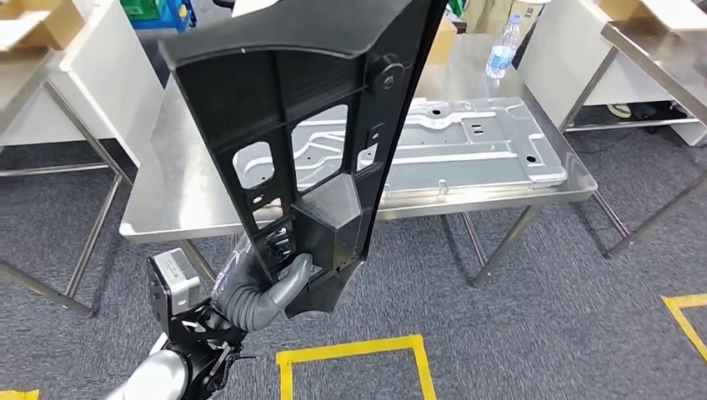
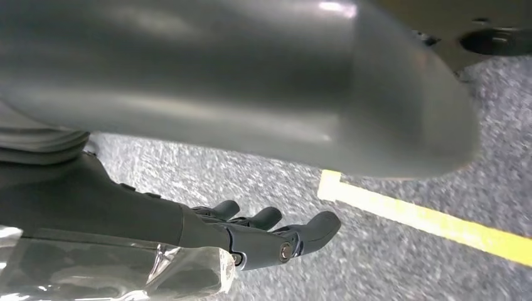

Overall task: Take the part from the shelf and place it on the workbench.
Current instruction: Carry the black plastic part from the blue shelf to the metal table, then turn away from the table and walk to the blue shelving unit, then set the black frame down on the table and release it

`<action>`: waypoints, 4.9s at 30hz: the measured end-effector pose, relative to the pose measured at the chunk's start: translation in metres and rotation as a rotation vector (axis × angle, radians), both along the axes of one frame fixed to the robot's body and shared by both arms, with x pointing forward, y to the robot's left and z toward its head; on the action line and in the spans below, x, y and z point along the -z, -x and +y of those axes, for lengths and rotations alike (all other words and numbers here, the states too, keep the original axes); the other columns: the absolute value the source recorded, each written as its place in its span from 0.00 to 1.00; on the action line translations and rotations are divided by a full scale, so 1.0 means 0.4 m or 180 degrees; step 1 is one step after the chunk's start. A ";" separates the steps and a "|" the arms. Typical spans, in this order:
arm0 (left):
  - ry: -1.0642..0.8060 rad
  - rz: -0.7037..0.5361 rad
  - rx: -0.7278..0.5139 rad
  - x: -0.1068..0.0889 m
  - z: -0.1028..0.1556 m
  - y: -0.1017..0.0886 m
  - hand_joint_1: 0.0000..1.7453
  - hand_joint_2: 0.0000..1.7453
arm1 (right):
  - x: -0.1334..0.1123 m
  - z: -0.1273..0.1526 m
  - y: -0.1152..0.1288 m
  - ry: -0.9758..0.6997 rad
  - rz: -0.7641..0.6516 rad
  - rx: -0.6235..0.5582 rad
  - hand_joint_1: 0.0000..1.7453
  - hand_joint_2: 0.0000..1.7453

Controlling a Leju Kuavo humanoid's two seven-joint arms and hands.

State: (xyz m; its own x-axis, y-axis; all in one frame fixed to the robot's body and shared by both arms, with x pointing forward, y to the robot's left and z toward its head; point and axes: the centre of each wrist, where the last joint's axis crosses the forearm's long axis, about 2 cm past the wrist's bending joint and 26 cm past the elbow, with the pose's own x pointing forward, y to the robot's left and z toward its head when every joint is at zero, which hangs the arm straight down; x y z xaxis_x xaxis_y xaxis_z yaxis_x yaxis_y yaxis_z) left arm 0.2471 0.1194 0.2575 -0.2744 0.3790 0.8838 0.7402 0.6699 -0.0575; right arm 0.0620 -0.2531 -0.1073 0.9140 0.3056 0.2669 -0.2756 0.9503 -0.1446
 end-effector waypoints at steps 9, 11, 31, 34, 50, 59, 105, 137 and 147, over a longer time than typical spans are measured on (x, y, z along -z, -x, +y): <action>0.0001 -0.0018 0.0018 -0.006 -0.001 -0.003 1.00 1.00 | -0.001 0.000 -0.004 -0.0001 -0.0011 0.0003 0.00 0.00; -0.0001 -0.0014 0.0021 -0.005 -0.002 -0.003 1.00 1.00 | -0.001 0.001 -0.004 -0.0002 -0.0011 0.0002 0.00 0.00; 0.0000 -0.0018 0.0027 -0.005 -0.003 -0.003 1.00 1.00 | -0.001 0.004 -0.002 -0.0007 -0.0004 0.0005 0.00 0.00; -0.0002 -0.0021 0.0024 -0.006 -0.003 -0.004 1.00 1.00 | -0.001 0.003 -0.004 -0.0005 -0.0010 0.0005 0.00 0.00; -0.0010 -0.0019 0.0020 -0.006 -0.003 -0.008 1.00 1.00 | -0.001 0.003 -0.004 -0.0007 -0.0010 0.0001 0.00 0.00; -0.0024 -0.0101 -0.0031 -0.007 -0.005 -0.010 1.00 1.00 | -0.001 0.003 -0.002 -0.0007 -0.0003 0.0007 0.00 0.00; -0.1779 -0.2823 -0.2553 -0.099 -0.122 -0.170 1.00 1.00 | -0.013 0.030 -0.060 -0.0006 -0.0026 -0.0543 0.00 0.00; -0.4532 -0.1689 -0.3013 0.147 0.097 -0.400 0.50 1.00 | -0.017 0.051 -0.069 -0.0038 -0.0017 -0.0609 0.00 0.00; -0.4899 -0.1215 -0.2912 0.173 0.123 -0.411 0.00 1.00 | -0.017 0.051 -0.070 -0.0035 -0.0014 -0.0615 0.00 0.00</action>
